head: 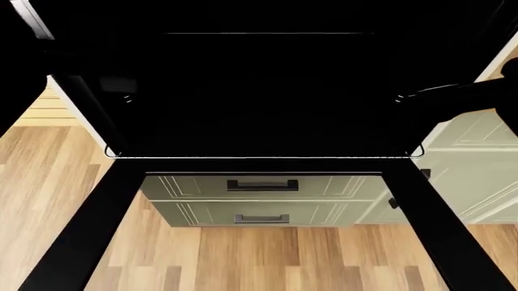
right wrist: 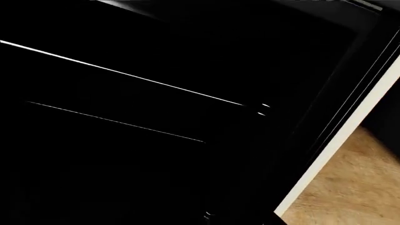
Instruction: Fully slide the bottom oven rack out.
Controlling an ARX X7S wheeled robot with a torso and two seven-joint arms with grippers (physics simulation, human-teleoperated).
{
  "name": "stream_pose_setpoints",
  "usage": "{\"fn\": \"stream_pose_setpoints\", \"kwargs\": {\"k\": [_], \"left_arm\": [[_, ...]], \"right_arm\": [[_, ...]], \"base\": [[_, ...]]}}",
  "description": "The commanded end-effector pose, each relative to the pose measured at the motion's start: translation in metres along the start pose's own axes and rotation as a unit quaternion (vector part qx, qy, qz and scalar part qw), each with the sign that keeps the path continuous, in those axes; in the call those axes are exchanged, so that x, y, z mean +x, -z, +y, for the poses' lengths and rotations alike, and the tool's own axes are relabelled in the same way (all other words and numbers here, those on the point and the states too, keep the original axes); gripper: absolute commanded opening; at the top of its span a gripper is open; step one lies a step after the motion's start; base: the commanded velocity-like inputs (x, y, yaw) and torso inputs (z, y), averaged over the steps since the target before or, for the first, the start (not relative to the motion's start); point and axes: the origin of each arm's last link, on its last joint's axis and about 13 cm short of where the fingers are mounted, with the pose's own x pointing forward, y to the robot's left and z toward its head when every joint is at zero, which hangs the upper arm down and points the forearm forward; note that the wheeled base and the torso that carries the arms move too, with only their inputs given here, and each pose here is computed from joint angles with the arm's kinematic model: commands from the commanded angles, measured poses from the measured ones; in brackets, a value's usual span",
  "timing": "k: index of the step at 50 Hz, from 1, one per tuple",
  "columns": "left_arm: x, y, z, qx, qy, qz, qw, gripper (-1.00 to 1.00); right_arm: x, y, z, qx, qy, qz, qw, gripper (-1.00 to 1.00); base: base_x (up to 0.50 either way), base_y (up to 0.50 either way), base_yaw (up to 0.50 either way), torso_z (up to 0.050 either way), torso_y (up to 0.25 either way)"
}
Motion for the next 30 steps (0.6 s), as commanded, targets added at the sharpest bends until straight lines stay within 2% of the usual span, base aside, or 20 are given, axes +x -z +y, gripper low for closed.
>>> {"fn": "stream_pose_setpoints", "kwargs": {"k": [1,30], "left_arm": [[-0.0007,-0.0001,-0.0008,0.000,0.004,0.000,1.000,1.00],[0.0001,0.0011,-0.0023,-0.002,0.009,0.004,1.000,1.00]], "right_arm": [[-0.0001,0.0020,0.0003,0.001,-0.002,0.003,1.000,1.00],[0.0027,0.0042,0.0049,0.004,-0.015,0.006,1.000,1.00]], "base": [[0.00,0.00,0.00,0.000,-0.162],[0.00,0.00,0.00,0.001,-0.182]]}}
